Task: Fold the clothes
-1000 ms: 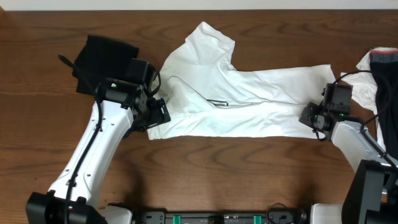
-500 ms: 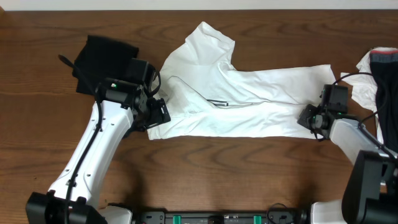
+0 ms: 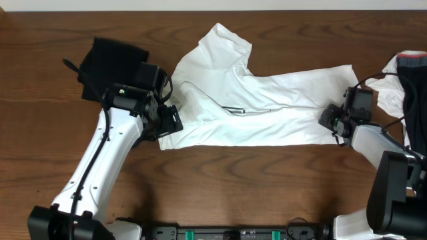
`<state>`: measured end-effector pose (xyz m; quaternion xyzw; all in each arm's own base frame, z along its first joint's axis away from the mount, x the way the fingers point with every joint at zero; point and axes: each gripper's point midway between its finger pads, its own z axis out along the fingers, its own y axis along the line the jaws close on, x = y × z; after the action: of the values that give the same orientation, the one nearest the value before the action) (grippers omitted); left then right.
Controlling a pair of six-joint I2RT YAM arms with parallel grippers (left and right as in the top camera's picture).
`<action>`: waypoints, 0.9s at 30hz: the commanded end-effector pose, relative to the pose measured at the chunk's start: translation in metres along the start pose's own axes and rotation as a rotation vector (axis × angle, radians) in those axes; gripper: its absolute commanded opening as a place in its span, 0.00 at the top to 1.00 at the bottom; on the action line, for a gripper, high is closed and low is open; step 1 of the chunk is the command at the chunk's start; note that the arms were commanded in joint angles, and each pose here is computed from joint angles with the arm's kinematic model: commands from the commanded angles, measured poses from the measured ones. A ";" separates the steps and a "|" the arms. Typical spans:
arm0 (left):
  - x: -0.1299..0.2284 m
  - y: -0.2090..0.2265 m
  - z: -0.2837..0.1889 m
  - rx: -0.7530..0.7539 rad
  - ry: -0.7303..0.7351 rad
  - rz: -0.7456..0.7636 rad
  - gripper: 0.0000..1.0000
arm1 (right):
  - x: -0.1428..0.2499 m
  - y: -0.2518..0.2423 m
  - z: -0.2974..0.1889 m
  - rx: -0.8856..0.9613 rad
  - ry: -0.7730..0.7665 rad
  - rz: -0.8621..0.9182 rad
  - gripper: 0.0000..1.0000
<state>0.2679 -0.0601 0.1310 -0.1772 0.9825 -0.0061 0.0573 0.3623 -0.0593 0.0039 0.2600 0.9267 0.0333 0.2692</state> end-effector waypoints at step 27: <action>-0.003 0.001 -0.003 -0.003 -0.011 -0.008 0.02 | -0.075 0.072 -0.028 -0.272 -0.140 -0.308 0.83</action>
<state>0.2677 -0.0602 0.1310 -0.1772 0.9825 -0.0061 0.0569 0.4194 -0.0396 0.0555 0.1155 0.9248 0.0798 0.3537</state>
